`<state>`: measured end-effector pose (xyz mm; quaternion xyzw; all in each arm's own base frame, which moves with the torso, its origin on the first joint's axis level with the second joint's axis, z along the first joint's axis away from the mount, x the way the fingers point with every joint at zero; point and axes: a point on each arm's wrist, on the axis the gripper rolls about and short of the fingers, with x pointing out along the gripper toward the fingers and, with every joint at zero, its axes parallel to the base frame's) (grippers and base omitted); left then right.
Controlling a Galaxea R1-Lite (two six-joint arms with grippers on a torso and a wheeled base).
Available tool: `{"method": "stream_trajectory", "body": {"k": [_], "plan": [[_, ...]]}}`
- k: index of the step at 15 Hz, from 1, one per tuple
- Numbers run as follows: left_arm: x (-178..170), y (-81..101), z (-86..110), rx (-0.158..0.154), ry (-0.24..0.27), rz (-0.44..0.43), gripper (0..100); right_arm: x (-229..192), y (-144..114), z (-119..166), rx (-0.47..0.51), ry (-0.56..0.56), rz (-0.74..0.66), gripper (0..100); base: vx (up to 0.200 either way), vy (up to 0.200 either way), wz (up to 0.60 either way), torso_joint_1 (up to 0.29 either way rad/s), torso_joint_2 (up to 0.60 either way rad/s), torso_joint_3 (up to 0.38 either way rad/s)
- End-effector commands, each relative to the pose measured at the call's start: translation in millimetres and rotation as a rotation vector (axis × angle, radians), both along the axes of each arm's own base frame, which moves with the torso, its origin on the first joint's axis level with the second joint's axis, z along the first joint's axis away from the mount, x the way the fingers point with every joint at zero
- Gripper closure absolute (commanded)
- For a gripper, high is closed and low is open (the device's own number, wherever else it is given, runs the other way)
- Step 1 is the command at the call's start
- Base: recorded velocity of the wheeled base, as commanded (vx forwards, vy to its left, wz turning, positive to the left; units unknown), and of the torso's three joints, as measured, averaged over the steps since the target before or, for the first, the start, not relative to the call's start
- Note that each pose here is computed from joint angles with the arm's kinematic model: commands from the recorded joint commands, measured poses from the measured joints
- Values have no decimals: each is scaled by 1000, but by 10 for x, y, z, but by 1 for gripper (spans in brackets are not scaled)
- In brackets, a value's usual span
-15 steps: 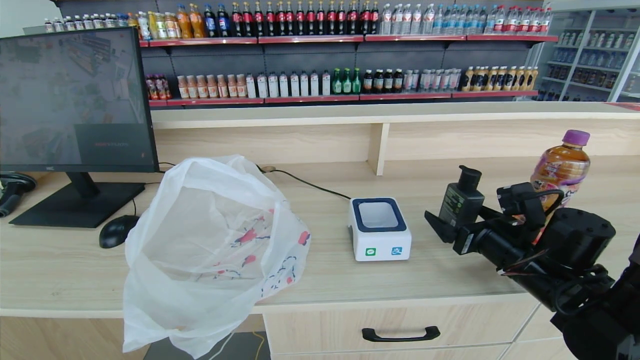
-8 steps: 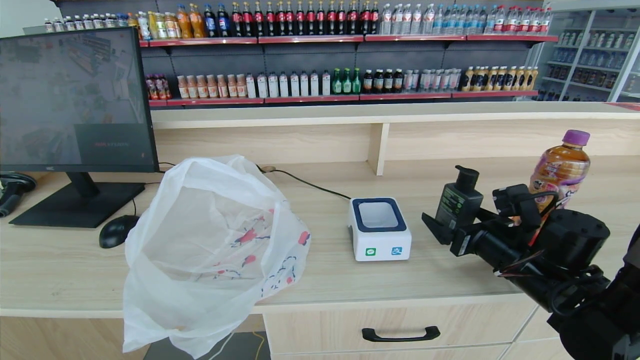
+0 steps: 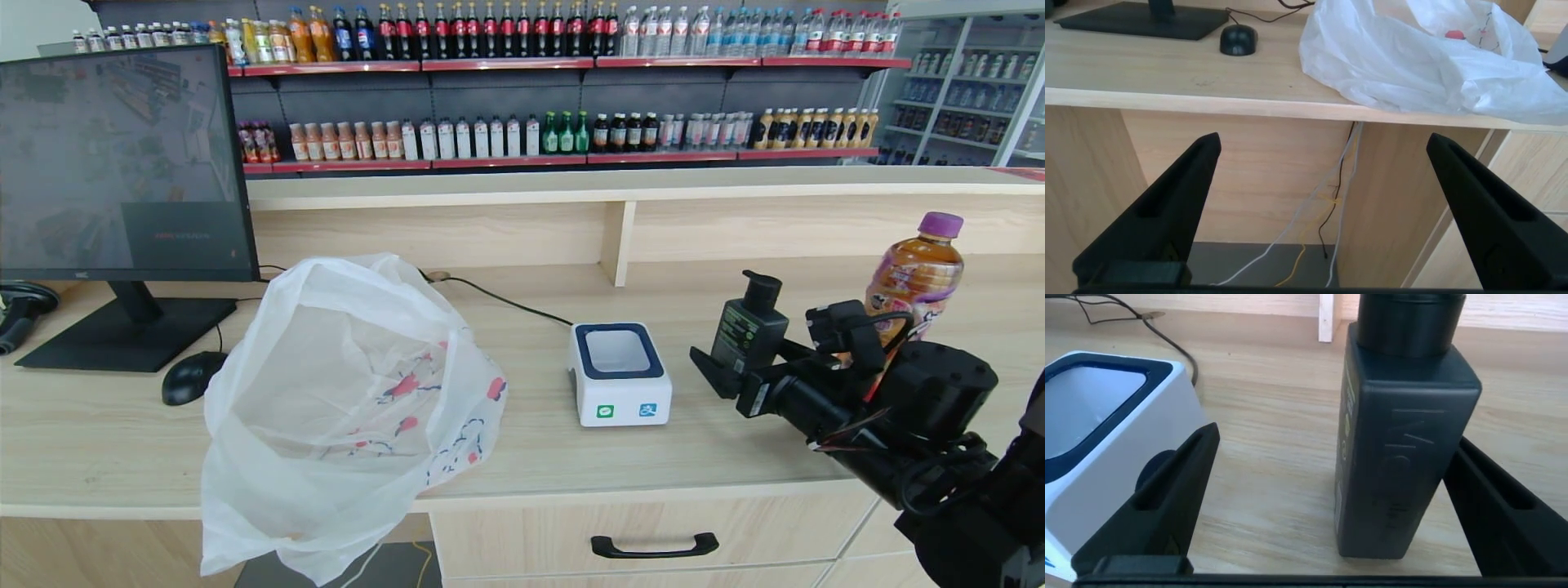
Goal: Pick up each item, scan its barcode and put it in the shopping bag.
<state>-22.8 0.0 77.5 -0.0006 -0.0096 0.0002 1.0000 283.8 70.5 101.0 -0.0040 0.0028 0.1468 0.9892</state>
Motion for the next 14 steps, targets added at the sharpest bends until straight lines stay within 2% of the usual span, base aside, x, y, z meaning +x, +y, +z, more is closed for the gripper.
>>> {"method": "stream_trajectory", "body": {"k": [1, 4, 8, 14], "plan": [[0, 0, 2, 0, -2, 1, 0, 43, -34, 21, 3, -14, -23, 0, 0, 0, 0, 0, 0, 0], [0, 1, 2, 1, -2, 0, 0, 114, -38, -1, 3, -17, -111, 0, 0, 0, 0, 0, 0, 0], [0, 0, 3, 4, -4, 1, 0, 212, -22, -68, -4, -11, -138, 0, 0, 0, 0, 0, 0, 0], [0, 0, 3, 6, -4, 1, 0, 327, 6, -71, 38, -24, -155, 0, 0, 0, 0, 0, 0, 0]]}}
